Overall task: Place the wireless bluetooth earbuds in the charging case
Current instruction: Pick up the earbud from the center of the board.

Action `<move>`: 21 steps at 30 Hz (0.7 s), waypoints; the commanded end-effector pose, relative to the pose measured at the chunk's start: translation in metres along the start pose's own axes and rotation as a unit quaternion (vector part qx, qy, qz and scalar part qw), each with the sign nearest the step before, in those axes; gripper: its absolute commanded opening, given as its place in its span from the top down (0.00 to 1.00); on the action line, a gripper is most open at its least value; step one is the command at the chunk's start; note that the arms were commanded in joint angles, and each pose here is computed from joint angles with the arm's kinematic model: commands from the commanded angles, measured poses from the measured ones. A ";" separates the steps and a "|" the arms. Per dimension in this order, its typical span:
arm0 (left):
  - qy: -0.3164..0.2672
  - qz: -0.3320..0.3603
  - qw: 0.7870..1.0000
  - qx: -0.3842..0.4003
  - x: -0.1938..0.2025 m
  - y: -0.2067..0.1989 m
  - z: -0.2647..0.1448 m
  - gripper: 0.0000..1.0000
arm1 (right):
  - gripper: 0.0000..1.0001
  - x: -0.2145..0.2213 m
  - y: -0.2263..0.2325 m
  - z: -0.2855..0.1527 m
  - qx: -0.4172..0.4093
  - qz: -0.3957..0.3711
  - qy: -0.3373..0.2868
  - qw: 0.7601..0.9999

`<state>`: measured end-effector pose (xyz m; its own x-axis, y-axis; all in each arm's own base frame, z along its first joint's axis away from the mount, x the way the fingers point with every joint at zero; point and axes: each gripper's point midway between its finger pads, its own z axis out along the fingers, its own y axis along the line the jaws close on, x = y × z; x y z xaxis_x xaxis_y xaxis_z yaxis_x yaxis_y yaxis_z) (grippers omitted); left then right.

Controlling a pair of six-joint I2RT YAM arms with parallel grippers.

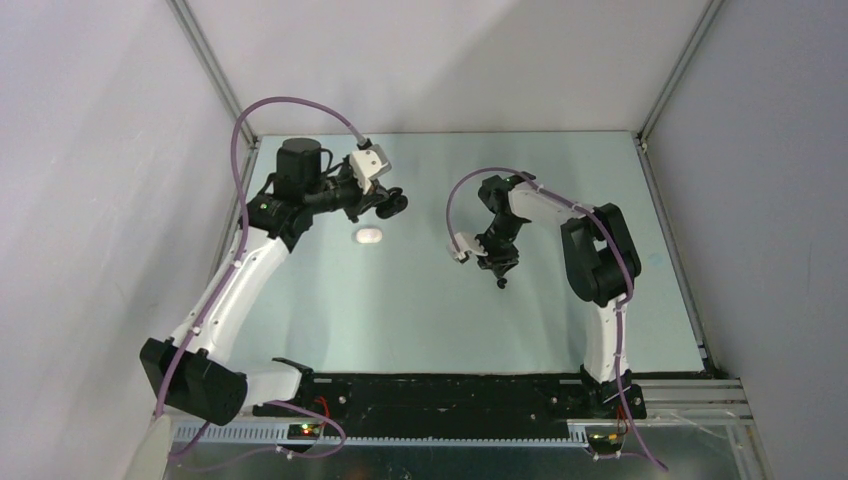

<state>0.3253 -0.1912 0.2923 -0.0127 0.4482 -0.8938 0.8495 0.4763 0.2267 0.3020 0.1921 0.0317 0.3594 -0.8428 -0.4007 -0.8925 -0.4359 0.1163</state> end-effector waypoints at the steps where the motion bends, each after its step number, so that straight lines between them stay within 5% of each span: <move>1: -0.013 0.003 1.000 -0.007 -0.007 0.000 -0.005 1.00 | 0.63 0.001 -0.001 0.005 -0.004 0.003 0.003 1.000; 21: -0.010 -0.003 1.000 0.001 -0.003 -0.001 -0.001 1.00 | 0.64 0.013 0.015 0.001 -0.014 0.025 0.004 1.000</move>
<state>0.3239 -0.1905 0.2866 -0.0272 0.4524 -0.8914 0.8528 0.4758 0.2154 0.2964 0.1867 0.0211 0.3391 -0.8495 -0.4042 -0.8934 -0.4254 0.1445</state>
